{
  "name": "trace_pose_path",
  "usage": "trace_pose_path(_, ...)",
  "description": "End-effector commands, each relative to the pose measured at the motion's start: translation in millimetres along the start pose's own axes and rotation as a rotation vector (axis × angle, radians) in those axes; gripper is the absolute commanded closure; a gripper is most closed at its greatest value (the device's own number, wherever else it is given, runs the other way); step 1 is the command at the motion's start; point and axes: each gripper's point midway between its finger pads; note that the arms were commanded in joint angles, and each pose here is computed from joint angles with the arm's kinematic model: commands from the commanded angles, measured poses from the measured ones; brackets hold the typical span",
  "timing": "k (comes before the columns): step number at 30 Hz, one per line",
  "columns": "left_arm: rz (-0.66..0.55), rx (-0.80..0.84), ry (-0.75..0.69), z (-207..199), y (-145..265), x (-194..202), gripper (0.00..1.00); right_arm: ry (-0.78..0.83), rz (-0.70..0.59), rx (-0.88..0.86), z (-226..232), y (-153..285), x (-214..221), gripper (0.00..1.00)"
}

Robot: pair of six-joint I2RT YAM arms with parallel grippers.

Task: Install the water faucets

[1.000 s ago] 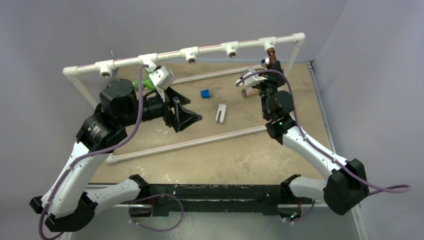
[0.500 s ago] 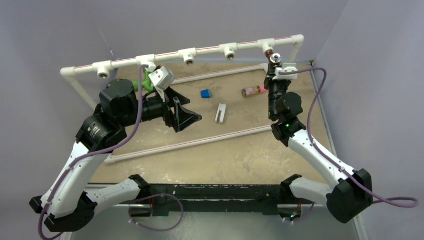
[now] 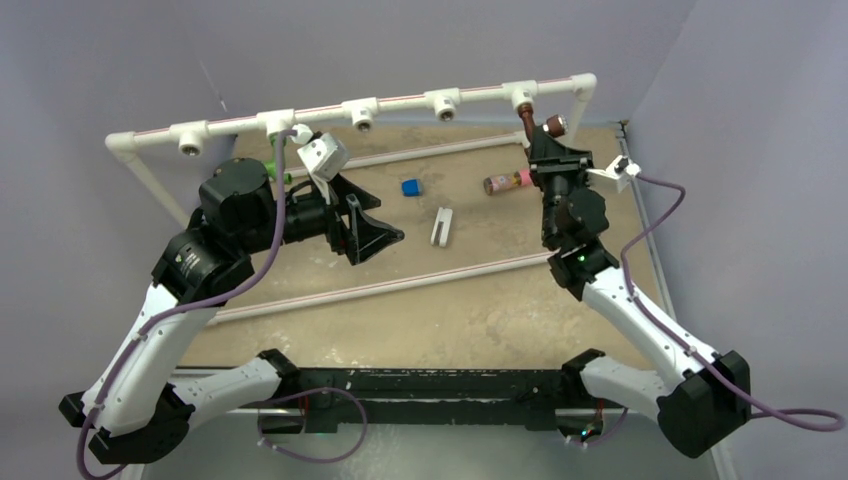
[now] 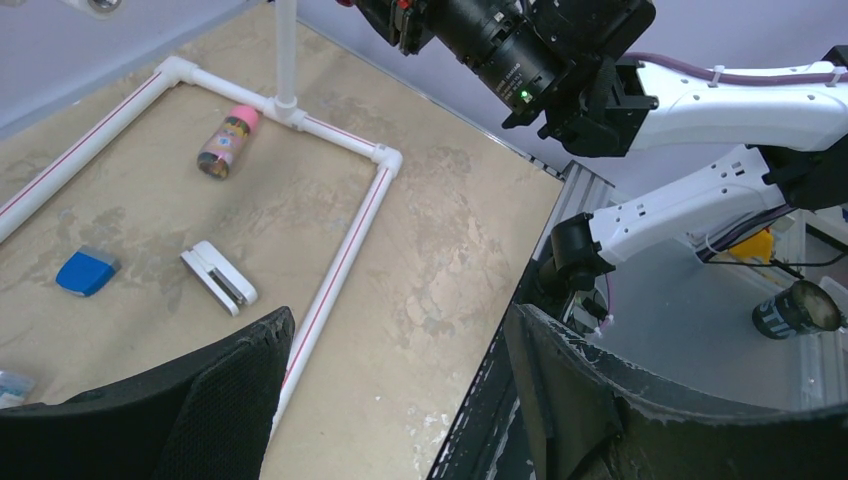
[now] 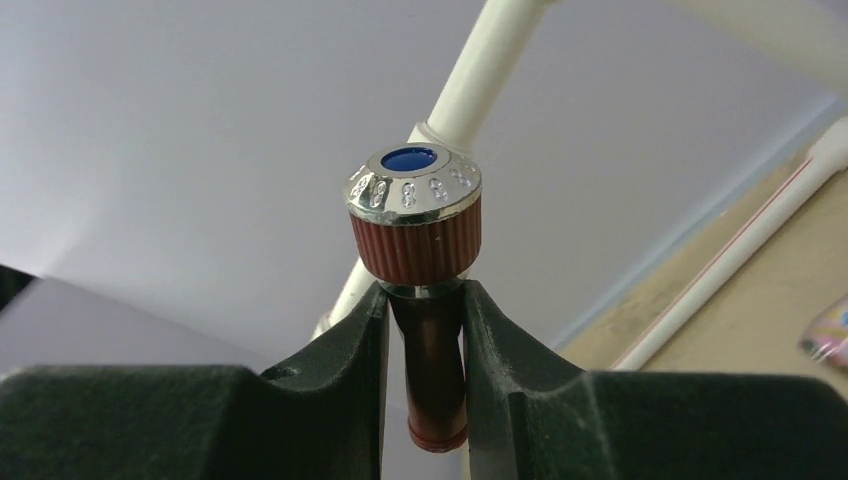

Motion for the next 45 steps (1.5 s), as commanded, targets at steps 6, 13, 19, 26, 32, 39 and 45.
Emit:
trace_pose_path(6, -0.014, 0.021, -0.019, -5, 2, -4, 0.23, -0.707, 0.156, 0.008, 15, 26, 25, 1.0)
trace_pose_path(13, -0.009, 0.036, -0.014, -7, 0, -3, 0.23, -0.847, 0.215, -0.032, 14, 37, 27, 0.87)
trace_pose_path(19, -0.007, 0.038, -0.014, -7, 0, -3, 0.23, -0.751, 0.18, 0.005, -4, 44, 21, 0.49)
trace_pose_path(26, -0.001, 0.042, -0.01, -6, -4, -2, 0.23, -0.507, 0.117, 0.048, -31, 56, 8, 0.35)
trace_pose_path(32, 0.004, 0.039, -0.01, -4, -6, -2, 0.23, -0.191, 0.096, 0.038, -35, 62, -4, 0.3)
trace_pose_path(39, 0.004, 0.028, -0.014, -3, -5, -2, 0.23, 0.26, 0.109, 0.029, -27, 65, -22, 0.24)
trace_pose_path(45, 0.001, 0.027, -0.018, -2, -5, -3, 0.23, 0.697, 0.15, -0.072, -11, 70, -36, 0.18)
Point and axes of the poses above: each gripper's point midway between its finger pads, its own y axis back along the fingers, its own z axis along the line the jaws close on, x = y × z, and after that the axes turned 9 degrees about -y, right-handed
